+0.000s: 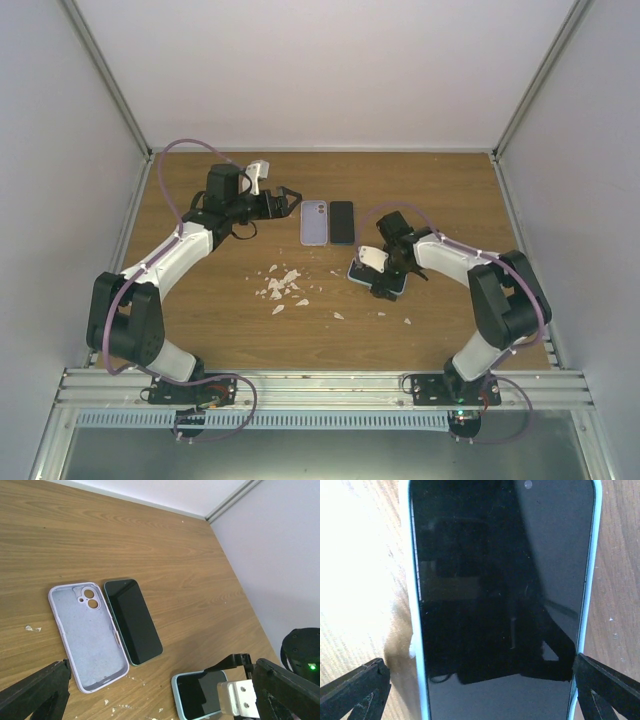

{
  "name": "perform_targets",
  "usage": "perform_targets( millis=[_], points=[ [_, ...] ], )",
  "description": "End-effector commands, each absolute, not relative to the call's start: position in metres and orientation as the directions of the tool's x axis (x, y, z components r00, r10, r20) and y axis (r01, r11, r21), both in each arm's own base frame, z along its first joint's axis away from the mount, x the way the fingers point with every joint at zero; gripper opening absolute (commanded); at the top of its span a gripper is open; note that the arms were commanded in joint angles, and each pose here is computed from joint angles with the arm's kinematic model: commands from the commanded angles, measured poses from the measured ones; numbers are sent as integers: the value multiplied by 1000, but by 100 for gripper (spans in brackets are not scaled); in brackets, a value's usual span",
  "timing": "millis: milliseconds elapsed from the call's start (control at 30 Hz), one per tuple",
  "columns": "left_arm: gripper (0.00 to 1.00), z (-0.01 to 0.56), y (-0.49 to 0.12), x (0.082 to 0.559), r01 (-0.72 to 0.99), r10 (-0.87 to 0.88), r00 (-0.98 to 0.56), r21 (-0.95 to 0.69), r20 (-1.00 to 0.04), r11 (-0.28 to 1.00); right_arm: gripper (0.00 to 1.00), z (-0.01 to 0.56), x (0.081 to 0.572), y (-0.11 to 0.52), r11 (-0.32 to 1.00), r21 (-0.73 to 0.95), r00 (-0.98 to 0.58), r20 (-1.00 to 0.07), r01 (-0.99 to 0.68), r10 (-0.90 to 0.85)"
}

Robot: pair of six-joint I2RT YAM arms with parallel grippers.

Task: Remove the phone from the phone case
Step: Pick up the phone at the center of the board.

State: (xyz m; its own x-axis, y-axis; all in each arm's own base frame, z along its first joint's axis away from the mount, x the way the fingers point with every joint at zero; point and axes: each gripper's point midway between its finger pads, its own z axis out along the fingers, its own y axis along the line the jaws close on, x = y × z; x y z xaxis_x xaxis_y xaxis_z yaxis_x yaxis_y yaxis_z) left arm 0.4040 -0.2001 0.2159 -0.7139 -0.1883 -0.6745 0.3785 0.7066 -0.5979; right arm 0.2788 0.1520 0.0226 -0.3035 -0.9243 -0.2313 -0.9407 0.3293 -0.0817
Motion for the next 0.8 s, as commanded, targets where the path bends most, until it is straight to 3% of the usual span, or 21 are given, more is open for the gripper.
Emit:
perform_targets(
  millis=[0,433,767],
  points=[
    [99,233,-200,408,418,-207,-671,-594,-712,687,100,8,280,150,325,-42,-309,-211,-945,-927],
    [99,228,-200,409,410,-211,-680,-603,-702,684,75,-3,285,150,338,-30,-326,-202,-941,-924],
    [99,222,-201,412,394,-215,-695,-614,-686,684,63,18,295,155,365,-68,-339,-249,-928,-907]
  ],
)
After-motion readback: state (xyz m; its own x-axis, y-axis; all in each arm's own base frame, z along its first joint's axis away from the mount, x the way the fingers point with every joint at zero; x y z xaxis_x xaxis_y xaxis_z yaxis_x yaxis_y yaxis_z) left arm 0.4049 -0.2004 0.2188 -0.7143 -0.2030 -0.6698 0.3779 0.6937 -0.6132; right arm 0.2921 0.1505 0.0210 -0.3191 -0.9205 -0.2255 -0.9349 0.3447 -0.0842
